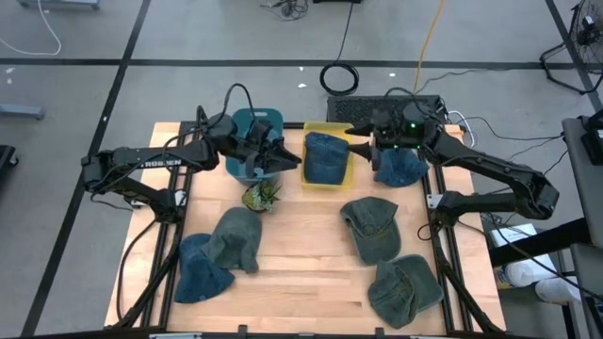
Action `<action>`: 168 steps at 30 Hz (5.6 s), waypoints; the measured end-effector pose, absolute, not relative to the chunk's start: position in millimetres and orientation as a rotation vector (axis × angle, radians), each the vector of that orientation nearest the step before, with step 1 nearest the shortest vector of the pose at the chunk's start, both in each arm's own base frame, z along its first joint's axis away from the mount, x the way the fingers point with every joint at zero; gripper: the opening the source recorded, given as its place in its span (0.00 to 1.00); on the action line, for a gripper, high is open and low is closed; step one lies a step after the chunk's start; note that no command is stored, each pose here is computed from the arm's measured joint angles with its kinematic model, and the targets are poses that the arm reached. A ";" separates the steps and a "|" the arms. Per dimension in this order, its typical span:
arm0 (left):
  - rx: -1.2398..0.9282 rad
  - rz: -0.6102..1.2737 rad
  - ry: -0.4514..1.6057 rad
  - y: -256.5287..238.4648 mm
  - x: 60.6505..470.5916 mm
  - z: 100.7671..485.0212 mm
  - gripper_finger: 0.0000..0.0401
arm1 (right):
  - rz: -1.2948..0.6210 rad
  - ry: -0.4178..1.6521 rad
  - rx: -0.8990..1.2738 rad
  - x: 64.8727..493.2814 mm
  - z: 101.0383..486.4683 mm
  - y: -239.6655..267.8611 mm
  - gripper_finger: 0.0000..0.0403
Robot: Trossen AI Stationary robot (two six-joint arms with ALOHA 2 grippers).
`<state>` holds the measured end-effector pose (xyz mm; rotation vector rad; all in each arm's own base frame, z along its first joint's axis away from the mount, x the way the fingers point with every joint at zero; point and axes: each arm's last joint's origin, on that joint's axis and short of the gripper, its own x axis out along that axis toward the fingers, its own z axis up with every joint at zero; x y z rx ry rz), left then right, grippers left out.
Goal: Pick & Place hat
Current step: Put the bottom blue cap into the yellow bin
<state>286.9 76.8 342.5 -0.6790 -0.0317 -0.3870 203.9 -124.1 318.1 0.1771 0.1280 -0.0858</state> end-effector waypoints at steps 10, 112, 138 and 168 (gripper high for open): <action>-0.635 -0.596 0.026 69.7 276.7 351.6 0.71 | -0.043 -0.151 0.221 188.2 358.3 -109.7 0.61; -0.320 0.370 1.705 -150.7 160.4 272.5 0.64 | 0.247 -0.299 0.500 190.1 383.4 -70.1 0.60; -0.370 0.434 1.759 -155.9 129.0 180.5 0.78 | 0.232 -0.307 0.519 191.7 383.4 -67.4 0.60; -0.534 -0.003 1.886 -174.4 142.0 232.0 0.02 | 0.247 -0.299 0.591 191.6 383.5 -67.4 0.60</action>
